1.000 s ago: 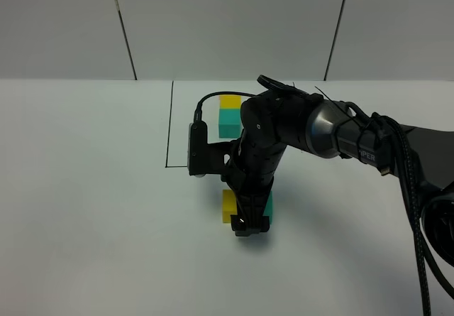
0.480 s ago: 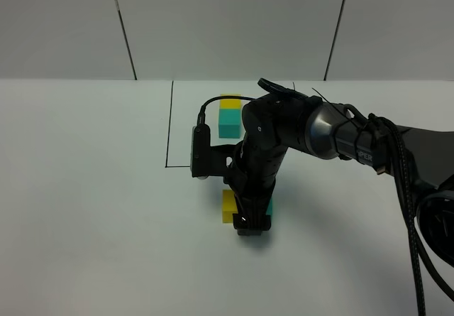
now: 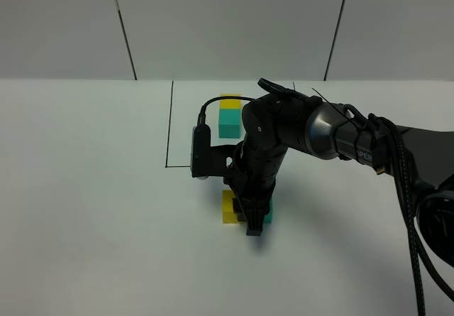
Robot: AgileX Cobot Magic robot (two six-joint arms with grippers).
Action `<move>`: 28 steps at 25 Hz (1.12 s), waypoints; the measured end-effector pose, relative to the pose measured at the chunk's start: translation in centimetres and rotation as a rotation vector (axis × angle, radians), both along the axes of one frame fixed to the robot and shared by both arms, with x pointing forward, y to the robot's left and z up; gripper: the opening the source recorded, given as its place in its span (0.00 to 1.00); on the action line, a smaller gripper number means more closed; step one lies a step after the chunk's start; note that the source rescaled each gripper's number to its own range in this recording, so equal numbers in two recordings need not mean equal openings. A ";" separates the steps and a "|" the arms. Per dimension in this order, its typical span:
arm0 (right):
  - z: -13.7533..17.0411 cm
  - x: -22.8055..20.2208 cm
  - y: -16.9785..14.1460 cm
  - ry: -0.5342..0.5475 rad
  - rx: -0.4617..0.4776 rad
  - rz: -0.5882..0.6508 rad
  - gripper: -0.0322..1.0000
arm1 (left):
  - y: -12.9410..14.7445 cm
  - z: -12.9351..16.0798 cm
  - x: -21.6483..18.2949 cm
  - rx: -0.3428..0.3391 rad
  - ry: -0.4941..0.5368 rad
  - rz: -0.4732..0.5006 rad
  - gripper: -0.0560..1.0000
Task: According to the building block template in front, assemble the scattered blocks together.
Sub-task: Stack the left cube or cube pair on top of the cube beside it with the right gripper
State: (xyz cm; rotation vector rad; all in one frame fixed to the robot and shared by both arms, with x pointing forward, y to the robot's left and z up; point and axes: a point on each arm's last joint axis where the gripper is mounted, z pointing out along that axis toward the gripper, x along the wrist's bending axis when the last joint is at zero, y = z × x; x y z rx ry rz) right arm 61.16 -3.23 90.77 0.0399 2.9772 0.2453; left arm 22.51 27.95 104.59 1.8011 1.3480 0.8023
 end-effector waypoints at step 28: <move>3.7 -0.8 -0.2 0.205 0.217 -1.106 0.04 | 0.0 0.0 0.0 0.000 0.000 0.000 0.42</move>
